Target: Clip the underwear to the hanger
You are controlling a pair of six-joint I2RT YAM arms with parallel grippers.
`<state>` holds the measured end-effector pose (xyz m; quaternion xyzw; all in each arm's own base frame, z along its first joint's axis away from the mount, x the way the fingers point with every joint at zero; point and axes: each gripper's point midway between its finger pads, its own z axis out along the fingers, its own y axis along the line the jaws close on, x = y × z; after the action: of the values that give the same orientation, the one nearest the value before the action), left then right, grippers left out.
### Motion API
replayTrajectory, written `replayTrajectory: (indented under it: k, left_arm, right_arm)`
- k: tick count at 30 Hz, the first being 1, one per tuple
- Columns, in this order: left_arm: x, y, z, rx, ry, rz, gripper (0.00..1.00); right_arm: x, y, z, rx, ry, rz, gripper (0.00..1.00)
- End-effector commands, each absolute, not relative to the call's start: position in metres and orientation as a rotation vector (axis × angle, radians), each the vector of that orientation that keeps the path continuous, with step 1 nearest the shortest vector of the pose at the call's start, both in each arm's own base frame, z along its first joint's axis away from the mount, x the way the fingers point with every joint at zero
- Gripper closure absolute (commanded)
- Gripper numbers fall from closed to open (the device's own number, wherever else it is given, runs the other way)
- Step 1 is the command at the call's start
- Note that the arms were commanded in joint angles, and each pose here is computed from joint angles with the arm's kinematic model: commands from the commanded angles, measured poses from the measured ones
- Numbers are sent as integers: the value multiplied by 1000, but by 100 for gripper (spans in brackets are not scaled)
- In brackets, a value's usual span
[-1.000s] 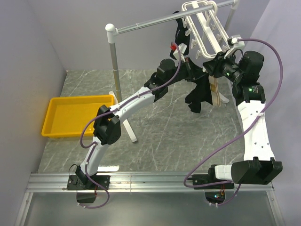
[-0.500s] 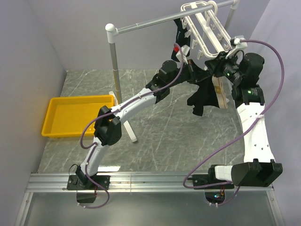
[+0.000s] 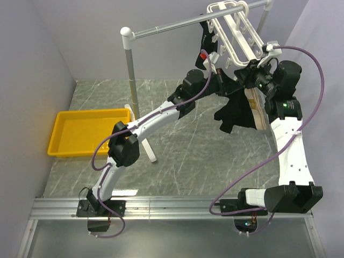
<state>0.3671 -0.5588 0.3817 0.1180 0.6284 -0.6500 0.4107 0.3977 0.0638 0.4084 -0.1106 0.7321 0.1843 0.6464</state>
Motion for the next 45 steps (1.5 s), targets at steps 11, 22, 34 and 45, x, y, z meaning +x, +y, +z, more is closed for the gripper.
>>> replayTrajectory:
  k: [11, 22, 34, 45]
  left_arm:
    - [355, -545, 450, 361, 1367, -1653, 100]
    - [354, -545, 446, 373, 1376, -1650, 100]
    - [356, -543, 449, 383, 1355, -1645, 100]
    - [364, -529, 435, 405, 1395, -1620, 100]
  right_arm:
    - [394, 62, 426, -255, 1628, 384, 79]
    - [392, 64, 435, -242, 1609, 398, 53]
    - [390, 66, 442, -237, 1604, 416, 39]
    - [375, 69, 435, -275, 1636, 424, 22]
